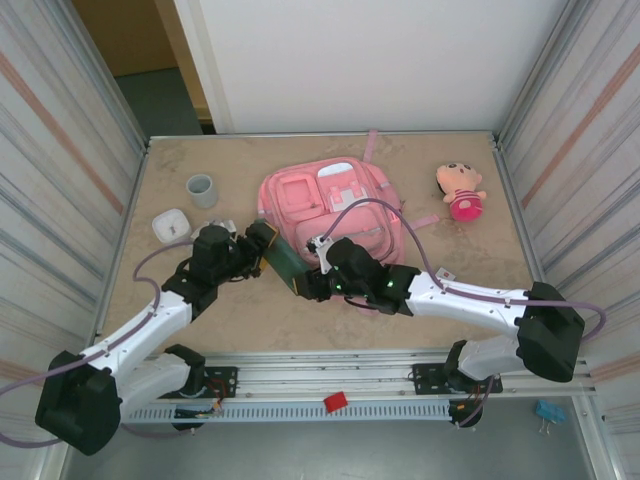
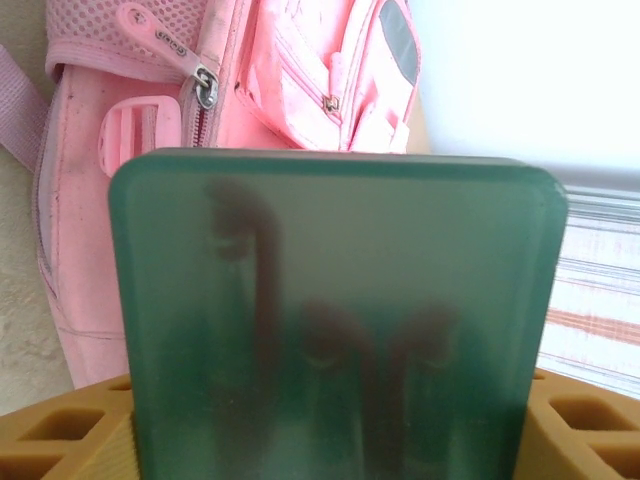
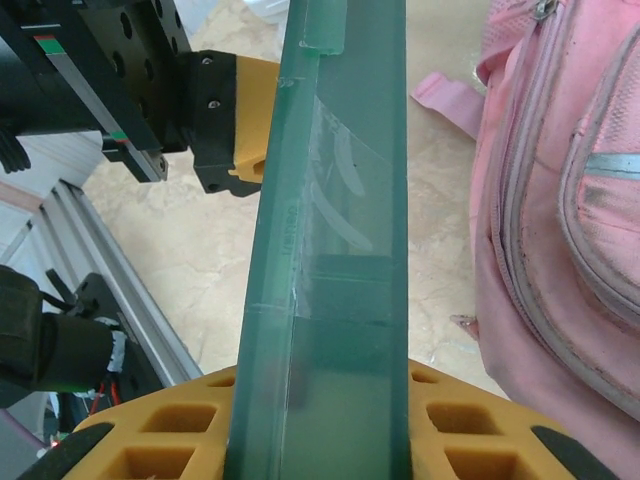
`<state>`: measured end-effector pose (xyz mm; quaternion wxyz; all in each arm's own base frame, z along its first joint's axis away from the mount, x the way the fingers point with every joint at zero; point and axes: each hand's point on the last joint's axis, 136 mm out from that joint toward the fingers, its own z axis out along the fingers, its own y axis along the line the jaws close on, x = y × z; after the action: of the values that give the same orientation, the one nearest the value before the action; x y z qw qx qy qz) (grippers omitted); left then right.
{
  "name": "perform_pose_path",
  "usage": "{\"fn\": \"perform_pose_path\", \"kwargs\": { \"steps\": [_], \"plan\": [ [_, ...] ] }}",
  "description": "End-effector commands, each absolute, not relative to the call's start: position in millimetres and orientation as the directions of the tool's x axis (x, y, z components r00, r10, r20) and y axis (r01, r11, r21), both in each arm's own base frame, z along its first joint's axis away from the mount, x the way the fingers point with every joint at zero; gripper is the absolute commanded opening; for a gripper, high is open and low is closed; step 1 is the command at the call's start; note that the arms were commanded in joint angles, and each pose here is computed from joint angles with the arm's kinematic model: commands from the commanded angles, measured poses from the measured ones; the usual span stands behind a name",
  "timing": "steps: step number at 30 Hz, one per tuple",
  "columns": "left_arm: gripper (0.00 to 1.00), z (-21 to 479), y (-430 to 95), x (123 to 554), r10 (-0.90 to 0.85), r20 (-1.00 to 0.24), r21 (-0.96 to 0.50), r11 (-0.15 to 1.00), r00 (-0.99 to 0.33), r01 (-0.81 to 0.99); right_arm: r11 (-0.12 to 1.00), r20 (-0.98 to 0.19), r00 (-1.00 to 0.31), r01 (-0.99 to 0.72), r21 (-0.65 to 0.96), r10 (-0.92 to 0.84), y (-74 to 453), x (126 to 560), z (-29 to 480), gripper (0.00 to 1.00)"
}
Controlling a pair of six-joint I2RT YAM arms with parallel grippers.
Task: Pack the student bag
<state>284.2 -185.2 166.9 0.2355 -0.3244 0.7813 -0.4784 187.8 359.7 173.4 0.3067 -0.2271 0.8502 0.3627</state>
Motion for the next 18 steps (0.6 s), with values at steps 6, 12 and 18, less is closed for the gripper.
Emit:
{"fn": "perform_pose_path", "kwargs": {
  "steps": [6,12,18],
  "plan": [
    [0.81,197,-193,286,-0.622,-0.267,-0.864,0.493,-0.736,-0.104,0.663,-0.720,-0.694,-0.551,0.507,-0.027,315,203,204,0.22],
    [0.87,220,-190,295,-0.362,-0.600,-0.641,0.751,-0.714,0.158,0.619,-0.664,-0.734,-0.458,0.638,0.141,242,231,236,0.22],
    [0.79,230,-232,299,0.120,-0.821,-0.302,0.738,-0.558,0.603,0.542,-0.562,-0.770,-0.346,0.766,0.302,161,253,269,0.22]
  ]
}}
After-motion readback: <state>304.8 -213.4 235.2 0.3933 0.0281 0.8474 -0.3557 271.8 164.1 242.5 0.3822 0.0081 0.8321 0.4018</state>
